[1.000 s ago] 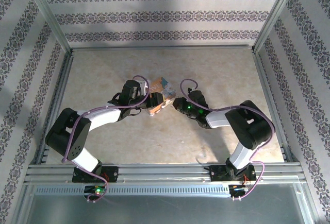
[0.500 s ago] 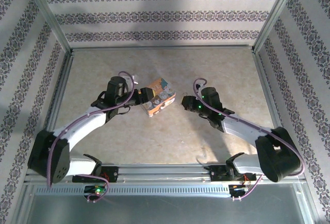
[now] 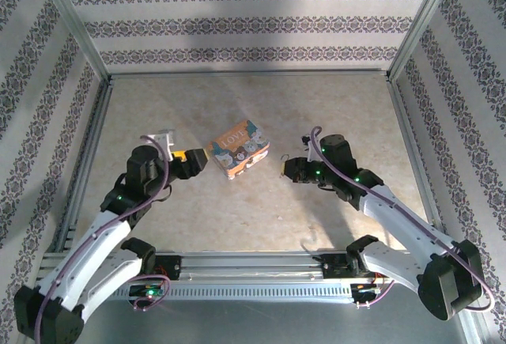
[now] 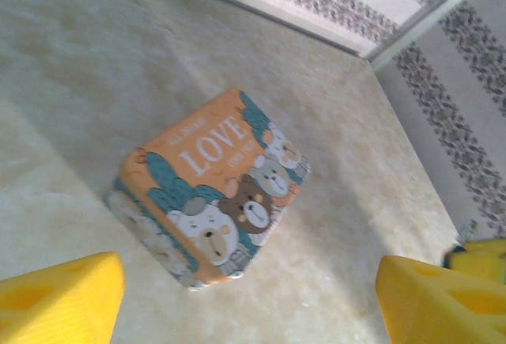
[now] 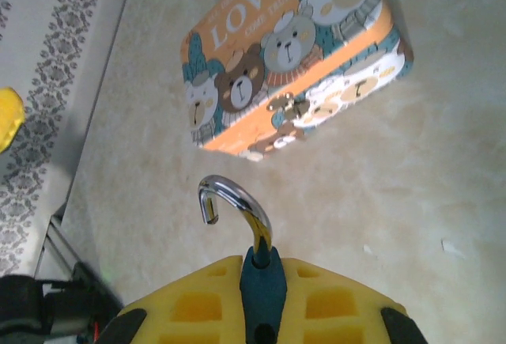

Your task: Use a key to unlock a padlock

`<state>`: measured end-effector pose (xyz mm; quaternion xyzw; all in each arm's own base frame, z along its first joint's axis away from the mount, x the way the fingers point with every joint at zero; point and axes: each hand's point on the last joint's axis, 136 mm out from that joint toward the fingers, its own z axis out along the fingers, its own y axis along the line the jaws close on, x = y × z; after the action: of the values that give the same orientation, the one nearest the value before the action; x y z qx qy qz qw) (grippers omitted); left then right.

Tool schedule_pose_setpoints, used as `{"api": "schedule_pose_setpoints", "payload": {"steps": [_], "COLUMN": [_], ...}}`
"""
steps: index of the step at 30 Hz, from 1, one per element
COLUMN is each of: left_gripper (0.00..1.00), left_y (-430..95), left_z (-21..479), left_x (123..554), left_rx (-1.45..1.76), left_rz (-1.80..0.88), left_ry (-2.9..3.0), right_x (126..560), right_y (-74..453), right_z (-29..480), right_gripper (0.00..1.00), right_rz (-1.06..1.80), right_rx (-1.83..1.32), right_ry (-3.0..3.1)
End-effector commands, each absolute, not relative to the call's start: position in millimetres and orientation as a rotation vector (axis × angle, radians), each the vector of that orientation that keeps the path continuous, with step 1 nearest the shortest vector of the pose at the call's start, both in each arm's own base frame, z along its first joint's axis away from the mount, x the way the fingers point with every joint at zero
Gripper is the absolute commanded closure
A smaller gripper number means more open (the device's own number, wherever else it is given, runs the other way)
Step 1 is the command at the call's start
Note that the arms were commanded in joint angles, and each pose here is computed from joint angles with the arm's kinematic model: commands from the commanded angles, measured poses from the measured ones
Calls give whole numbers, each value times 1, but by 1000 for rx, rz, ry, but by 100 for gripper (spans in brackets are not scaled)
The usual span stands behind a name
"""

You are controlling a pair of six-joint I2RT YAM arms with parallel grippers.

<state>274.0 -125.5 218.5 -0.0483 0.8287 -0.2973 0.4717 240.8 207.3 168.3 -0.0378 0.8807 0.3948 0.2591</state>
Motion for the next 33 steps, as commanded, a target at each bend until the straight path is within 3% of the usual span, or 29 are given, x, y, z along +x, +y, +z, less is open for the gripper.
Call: {"api": "schedule_pose_setpoints", "payload": {"steps": [1,11,33], "left_gripper": [13,8,6], "left_y": [-87,-42,-29], "left_z": [204,192,190], "left_x": [266,236,217], "left_rx": [-232,-410,-451], "left_rz": [-528,-388,-351], "left_ry": [2030,1968,1976], "right_x": [214,172,159], "right_y": [210,226,290], "right_z": [172,154,66], "right_gripper": [100,100,100], "right_rz": [1099,1093,1122], "right_rx": [-177,-266,-345], "right_ry": [2458,2569,2811]}}
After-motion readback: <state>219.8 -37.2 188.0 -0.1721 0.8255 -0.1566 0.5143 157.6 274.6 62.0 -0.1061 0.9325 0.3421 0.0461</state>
